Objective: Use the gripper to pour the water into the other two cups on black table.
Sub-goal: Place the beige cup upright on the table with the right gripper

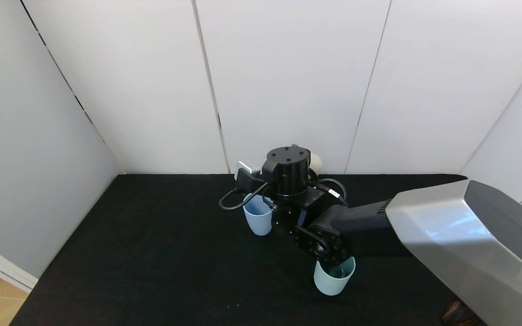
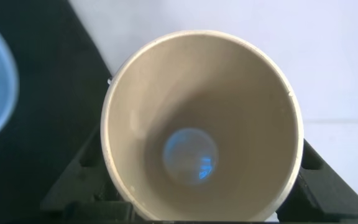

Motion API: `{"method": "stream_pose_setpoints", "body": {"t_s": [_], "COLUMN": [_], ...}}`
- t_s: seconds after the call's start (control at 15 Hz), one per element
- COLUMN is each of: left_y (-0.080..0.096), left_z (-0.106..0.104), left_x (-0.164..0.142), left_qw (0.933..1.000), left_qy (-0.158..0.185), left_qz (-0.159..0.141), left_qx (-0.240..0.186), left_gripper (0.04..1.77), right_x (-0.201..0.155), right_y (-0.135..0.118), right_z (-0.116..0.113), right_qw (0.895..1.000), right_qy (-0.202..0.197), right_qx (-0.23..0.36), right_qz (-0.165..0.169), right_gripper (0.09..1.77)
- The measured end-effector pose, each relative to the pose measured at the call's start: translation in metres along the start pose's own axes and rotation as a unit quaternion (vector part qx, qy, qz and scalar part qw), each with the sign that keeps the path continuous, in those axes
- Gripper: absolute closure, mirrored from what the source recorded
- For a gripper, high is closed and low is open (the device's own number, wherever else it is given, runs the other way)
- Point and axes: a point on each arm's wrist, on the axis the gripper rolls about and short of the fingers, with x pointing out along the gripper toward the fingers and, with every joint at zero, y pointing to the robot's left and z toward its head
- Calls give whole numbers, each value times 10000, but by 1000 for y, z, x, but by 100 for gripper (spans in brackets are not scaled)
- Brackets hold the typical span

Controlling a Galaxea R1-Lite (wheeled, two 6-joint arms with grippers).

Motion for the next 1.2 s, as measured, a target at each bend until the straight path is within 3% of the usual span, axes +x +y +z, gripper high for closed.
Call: {"method": "stream_pose_setpoints", "body": {"t_s": [0.33,0.53,0.67,0.87,1.2], "left_y": [0,0,0,0,0], "left_z": [0,0,0,0,0], "left_x": [0,0,0,0,0], "left_qw": [10000,10000,10000,10000,10000], "left_qy": [-1,-1,-1,-1,-1], "left_qz": [0,-2,0,2,0], "left_qx": [2,0,2,0,0], "left_gripper": [9,9,9,9,9], "right_x": [10,15,13,3,-28], "right_y": [-30,-48,-57,-73,-88], "right_z": [-33,-66,-84,-107,-134], "right_qw": [9951,9863,9778,9542,9130], "right_qy": [448,787,984,1189,1126], "right_qx": [859,1431,1850,2713,3791], "right_qz": [-177,-225,-78,419,1003], "right_gripper": [55,55,55,55,55]}}
